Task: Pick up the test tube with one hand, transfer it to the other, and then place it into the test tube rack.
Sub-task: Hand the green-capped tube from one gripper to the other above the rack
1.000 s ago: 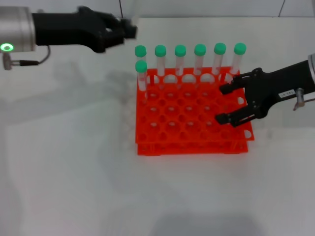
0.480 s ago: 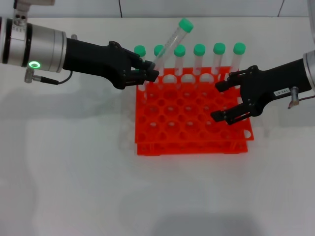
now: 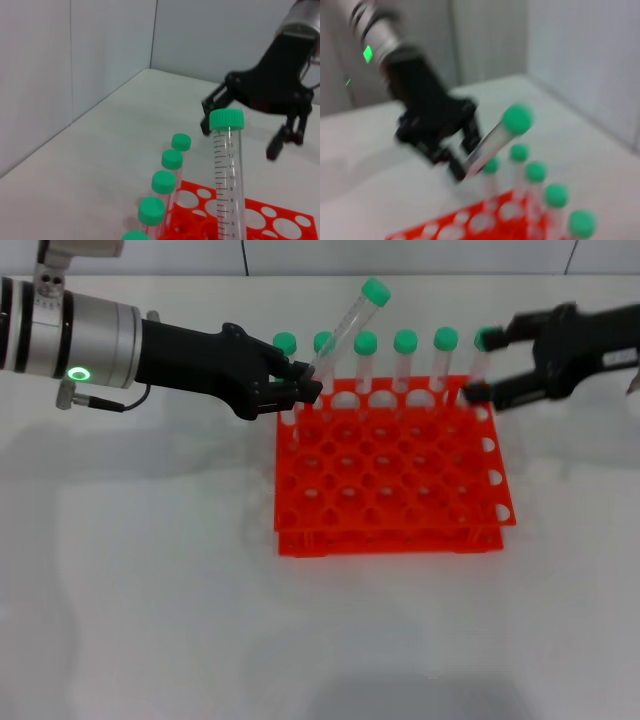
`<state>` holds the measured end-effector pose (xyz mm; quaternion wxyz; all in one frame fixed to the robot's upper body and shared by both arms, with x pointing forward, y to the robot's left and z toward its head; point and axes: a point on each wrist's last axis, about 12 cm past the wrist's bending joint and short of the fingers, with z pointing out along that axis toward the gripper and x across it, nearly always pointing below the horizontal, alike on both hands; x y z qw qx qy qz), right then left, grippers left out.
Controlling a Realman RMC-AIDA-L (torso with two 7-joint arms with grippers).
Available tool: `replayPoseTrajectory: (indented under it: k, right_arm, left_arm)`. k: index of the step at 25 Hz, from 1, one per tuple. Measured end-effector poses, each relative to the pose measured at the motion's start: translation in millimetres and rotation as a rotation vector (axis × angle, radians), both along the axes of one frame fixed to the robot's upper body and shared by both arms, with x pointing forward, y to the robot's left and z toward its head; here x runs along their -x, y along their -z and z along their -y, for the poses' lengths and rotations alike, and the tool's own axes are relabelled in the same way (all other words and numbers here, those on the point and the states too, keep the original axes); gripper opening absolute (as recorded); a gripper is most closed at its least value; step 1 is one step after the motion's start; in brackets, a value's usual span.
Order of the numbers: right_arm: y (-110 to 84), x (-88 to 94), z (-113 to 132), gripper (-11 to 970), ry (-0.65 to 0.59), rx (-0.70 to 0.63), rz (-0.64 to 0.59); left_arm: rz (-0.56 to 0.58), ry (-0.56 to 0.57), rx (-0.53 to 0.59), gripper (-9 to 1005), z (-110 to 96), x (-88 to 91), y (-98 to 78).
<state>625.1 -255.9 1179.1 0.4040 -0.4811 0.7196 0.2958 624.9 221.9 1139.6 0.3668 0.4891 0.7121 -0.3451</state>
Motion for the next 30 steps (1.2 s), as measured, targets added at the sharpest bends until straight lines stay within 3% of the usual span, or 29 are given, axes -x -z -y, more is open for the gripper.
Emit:
replayPoseTrajectory:
  k: [6,17,30]
  right_arm:
    - [-2.0,1.6,5.4,857,0.094,-0.224,-0.016]
    - [54.1,27.4,-28.2,856,0.158,-0.597,-0.023]
    - [71.6,35.8,-47.5,852,0.216,-0.706,0.013]
  left_arm:
    - [0.012,0.007,0.001,212,3.4,-1.1,-0.9]
    - [0.039,0.012,0.004,217,11.6,-3.4,-4.0]
    - [0.056,0.038,0.007,223,21.1,-2.1,-2.5]
